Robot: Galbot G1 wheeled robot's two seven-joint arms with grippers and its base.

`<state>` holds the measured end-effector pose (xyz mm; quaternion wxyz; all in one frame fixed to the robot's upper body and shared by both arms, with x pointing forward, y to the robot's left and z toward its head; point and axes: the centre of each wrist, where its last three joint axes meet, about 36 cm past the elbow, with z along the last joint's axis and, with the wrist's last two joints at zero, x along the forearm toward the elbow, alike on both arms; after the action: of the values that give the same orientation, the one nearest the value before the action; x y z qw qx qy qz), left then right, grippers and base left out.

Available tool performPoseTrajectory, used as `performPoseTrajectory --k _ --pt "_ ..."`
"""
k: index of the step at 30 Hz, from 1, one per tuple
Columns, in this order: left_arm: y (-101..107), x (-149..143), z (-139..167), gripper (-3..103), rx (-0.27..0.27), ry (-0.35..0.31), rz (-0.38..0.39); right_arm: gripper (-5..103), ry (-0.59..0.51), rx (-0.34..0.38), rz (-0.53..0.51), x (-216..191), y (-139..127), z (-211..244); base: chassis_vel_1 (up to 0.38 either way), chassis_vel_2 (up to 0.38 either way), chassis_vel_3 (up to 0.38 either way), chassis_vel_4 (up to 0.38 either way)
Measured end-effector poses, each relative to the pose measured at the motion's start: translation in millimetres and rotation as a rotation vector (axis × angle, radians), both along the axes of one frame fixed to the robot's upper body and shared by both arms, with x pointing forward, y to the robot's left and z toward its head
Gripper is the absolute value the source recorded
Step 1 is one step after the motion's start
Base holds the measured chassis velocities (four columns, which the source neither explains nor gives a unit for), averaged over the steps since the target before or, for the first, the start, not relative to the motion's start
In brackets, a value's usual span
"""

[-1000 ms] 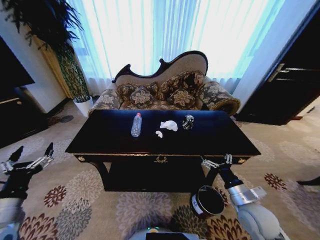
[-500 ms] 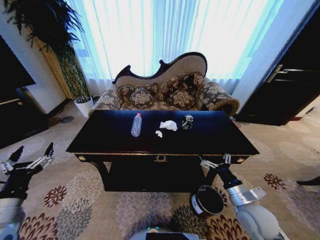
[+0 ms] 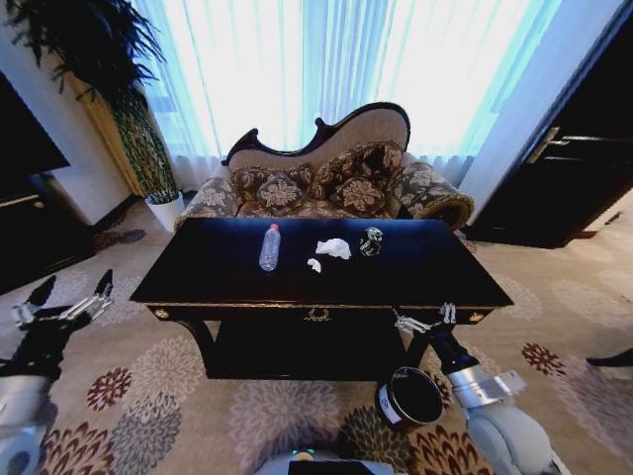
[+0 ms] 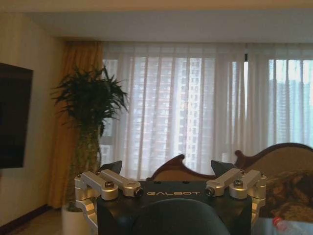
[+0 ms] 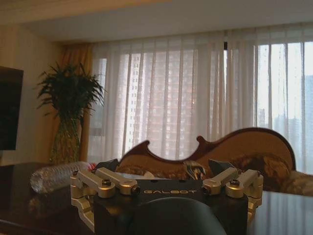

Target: Move to the front of the table and place the trash on the table into the trash bin.

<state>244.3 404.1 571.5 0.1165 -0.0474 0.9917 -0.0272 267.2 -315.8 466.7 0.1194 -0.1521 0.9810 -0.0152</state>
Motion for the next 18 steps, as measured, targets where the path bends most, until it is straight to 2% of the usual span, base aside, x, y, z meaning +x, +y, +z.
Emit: performPoseTrajectory --k 2,3,6,7,9,12,14,16,18 --pt "-3 18 5 100 -0.023 -0.013 -0.04 100 -0.014 0.0 0.005 0 2 5 0.0 0.0 0.0 0.0" --pt "-3 18 5 100 -0.023 -0.013 -0.04 100 -0.014 0.0 0.005 0 2 5 0.0 0.0 0.0 0.0" --pt "-14 43 11 100 -0.107 -0.013 -0.129 100 -0.025 0.002 0.011 -1 4 9 0.0 0.0 0.0 0.0" --pt "-14 43 11 100 -0.107 -0.013 -0.129 100 -0.025 0.002 0.011 -1 4 9 0.0 0.0 0.0 0.0" --pt "-16 60 10 100 -0.145 0.014 -0.189 100 -0.024 0.002 0.01 -1 4 9 0.0 0.0 0.0 0.0" --pt "-14 76 5 100 -0.17 0.075 -0.238 100 -0.023 0.0 0.009 -2 4 8 0.0 0.0 0.0 0.0" --pt "-14 80 3 100 -0.176 0.092 -0.252 100 -0.022 0.001 0.01 -2 5 8 0.0 0.0 0.0 0.0" --pt "-15 91 1 100 -0.173 0.135 -0.29 100 -0.019 0.005 0.014 -3 9 5 0.0 0.0 0.0 0.0" --pt "-16 96 2 100 -0.165 0.144 -0.306 100 -0.017 0.007 0.016 -4 11 4 0.0 0.0 0.0 0.0"
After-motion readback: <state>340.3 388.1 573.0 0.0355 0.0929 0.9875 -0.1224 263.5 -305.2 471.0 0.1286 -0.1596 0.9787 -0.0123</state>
